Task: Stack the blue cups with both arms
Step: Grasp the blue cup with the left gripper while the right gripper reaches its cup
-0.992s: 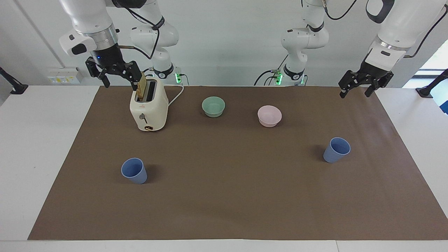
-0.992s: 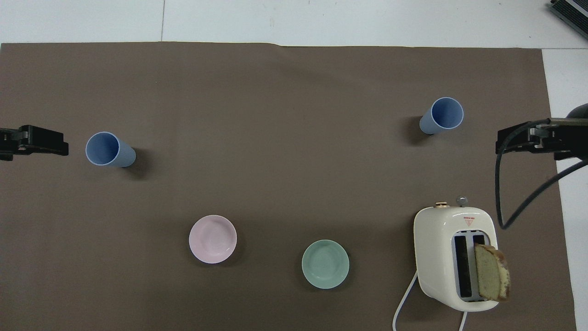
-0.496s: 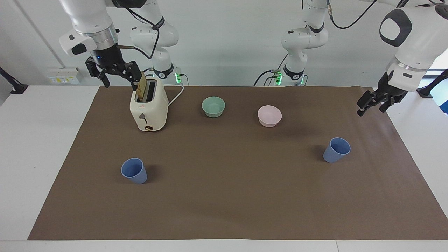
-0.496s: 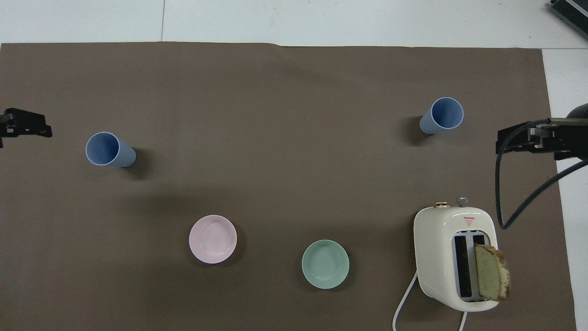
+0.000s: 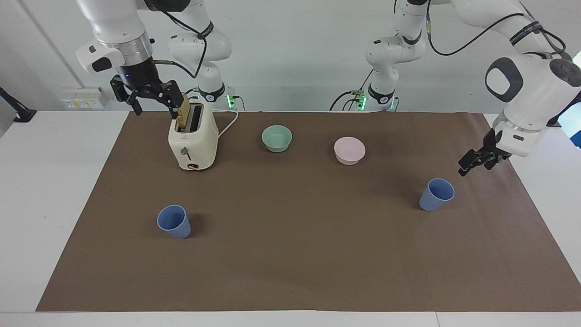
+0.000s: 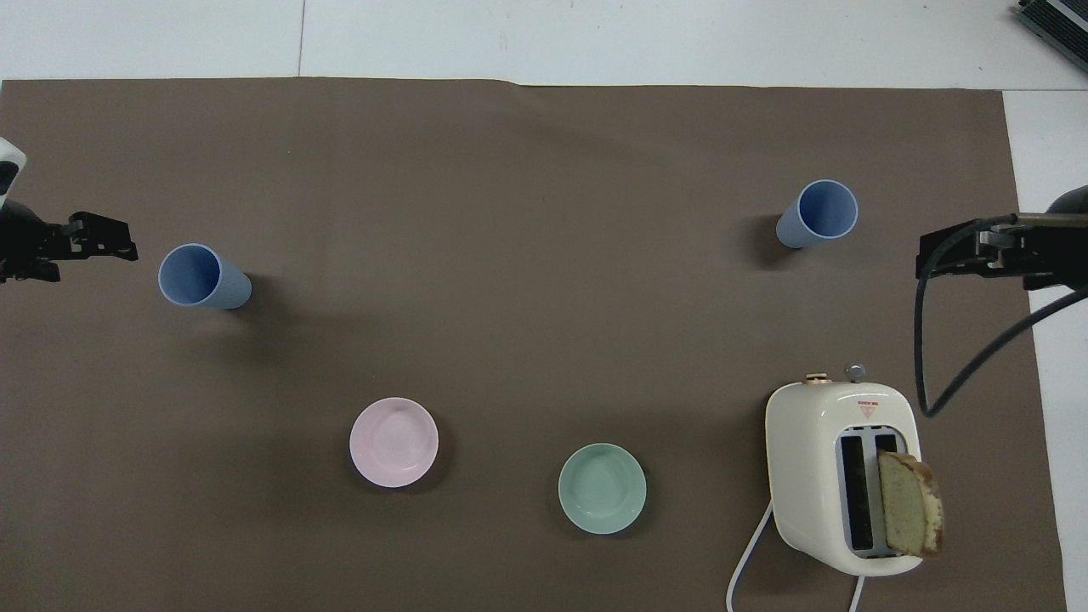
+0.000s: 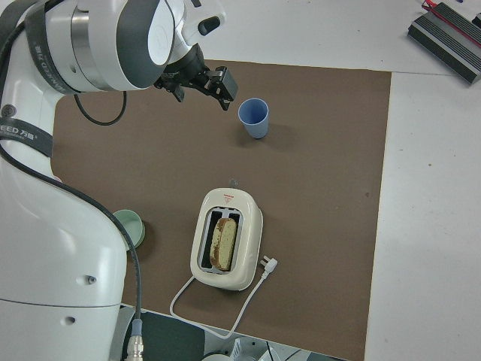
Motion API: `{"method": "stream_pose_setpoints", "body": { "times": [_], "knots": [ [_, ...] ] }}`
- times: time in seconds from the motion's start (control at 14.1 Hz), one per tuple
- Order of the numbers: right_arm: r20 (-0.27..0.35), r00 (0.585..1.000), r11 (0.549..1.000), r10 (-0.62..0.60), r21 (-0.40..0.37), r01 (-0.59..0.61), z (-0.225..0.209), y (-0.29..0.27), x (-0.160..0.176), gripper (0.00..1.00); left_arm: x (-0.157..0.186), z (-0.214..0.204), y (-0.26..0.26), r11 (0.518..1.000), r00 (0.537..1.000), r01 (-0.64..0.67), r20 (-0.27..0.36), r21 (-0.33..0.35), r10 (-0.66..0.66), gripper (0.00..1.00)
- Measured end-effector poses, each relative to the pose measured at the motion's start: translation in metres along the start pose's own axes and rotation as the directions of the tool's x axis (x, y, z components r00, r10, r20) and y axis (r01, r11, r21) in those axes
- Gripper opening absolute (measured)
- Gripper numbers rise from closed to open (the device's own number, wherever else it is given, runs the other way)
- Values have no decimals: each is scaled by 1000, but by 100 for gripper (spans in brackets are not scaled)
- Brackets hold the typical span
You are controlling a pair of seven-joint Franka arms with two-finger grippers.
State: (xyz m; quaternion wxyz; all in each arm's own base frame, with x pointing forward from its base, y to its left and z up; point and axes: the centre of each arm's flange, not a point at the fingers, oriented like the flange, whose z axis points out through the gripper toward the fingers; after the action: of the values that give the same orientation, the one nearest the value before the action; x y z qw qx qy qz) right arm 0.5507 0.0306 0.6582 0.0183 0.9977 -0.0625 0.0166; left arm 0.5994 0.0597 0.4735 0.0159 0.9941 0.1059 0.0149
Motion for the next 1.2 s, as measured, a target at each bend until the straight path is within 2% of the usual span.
{"method": "stream_pose_setpoints", "body": {
  "times": [0.35,0.57,0.99,1.06,1.2],
  "knots": [
    [-19,1000,1000,1,3,-1,9,8,12,100,6,68,3,999,999,50,21,-1,-50,100],
    [-38,999,1000,-27,5,27,29,13,33,100,1,80,6,997,996,78,40,2,-78,100],
    [-64,998,1000,-10,8,10,96,27,73,100,-9,89,5,996,994,89,61,8,-90,100],
    [-70,997,1000,-12,8,13,107,32,76,100,-10,89,5,995,994,95,60,8,-95,92],
    [-70,997,1000,-9,7,10,132,42,84,100,-11,92,7,995,994,99,52,7,-99,66]
  ]
}}
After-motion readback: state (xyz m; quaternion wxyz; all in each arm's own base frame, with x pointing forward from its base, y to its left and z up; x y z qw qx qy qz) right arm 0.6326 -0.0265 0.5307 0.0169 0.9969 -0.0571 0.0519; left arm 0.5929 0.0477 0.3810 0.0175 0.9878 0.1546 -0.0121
